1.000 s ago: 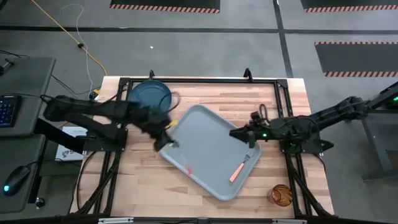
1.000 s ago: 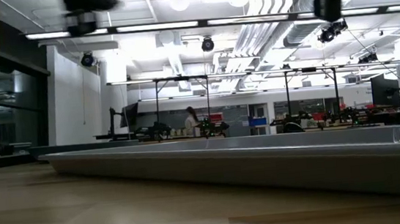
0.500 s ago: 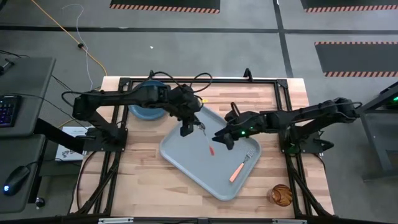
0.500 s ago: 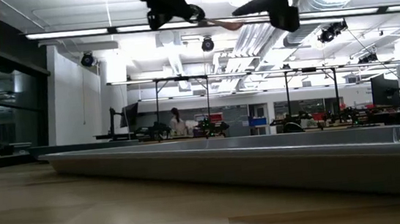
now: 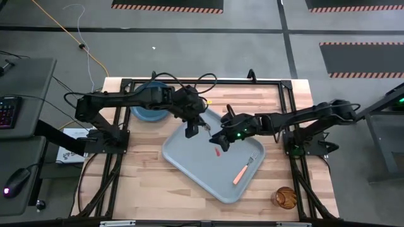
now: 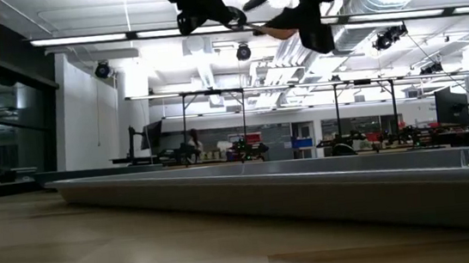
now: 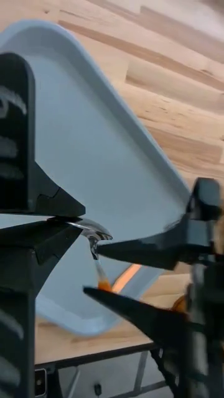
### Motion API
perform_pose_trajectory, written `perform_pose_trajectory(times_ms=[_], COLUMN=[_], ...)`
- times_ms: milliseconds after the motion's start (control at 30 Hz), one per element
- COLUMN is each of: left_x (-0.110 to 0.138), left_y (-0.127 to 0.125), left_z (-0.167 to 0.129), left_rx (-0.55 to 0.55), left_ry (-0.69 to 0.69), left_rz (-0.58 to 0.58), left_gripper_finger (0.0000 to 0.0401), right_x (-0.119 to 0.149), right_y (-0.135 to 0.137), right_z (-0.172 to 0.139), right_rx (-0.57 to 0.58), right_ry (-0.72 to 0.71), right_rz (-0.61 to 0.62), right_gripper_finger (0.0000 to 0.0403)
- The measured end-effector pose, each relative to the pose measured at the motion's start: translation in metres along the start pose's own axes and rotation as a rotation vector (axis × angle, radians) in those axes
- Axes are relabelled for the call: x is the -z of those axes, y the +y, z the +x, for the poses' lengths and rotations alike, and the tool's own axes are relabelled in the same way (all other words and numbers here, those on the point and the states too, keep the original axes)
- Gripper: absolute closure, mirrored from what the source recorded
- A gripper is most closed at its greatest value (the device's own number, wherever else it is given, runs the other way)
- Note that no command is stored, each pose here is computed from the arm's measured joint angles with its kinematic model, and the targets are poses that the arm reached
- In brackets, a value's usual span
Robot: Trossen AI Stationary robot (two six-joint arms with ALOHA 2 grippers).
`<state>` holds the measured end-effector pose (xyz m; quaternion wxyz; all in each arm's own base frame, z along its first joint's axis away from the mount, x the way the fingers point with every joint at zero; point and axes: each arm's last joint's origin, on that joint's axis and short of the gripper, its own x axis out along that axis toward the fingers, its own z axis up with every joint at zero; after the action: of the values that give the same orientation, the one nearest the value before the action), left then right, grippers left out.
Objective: Pick and place plate/cup/fork/spoon on tray
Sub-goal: Put the orange spoon on the gray serving tray to the left of the light orange fork
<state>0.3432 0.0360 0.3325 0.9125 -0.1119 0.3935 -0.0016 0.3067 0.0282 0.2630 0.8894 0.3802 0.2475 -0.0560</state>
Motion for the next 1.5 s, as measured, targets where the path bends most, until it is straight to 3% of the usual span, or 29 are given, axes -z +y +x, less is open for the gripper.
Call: perform_pose_trajectory(times_ms=[533,667,833,1067,1267,1400,1500], left_x=[-0.001,0.0,0.0,0.001,-0.001,-0.002,-0.002], left_y=[-0.001,-0.001,0.0,0.006,0.024,0.032,0.039], left_z=[0.0,0.0,0.0,-0.01,-0.05,-0.077,-0.09], left_rx=[0.001,0.001,0.002,-0.036,-0.174,-0.244,-0.264], left_ry=[-0.007,-0.002,-0.002,-0.001,-0.089,-0.165,-0.207], left_rz=[0.02,0.02,0.02,0.026,-0.003,-0.011,-0.049], left_gripper_finger=[0.0401,0.0401,0.0397,0.0347,0.0292,0.0276,0.0276], right_x=[0.001,0.0,-0.002,0.003,0.033,0.079,0.115], right_y=[-0.002,-0.005,-0.007,-0.012,-0.012,-0.017,-0.017], right_z=[0.003,0.003,0.003,-0.009,-0.035,-0.046,-0.05], right_rx=[0.013,0.025,0.022,0.086,0.197,0.19,0.108], right_ry=[0.014,0.015,0.019,0.099,0.223,0.19,0.048], right_rz=[0.002,0.006,0.011,0.006,0.027,0.188,0.378], right_gripper_finger=[0.0268,0.0303,0.039,0.0399,0.0401,0.0401,0.0402])
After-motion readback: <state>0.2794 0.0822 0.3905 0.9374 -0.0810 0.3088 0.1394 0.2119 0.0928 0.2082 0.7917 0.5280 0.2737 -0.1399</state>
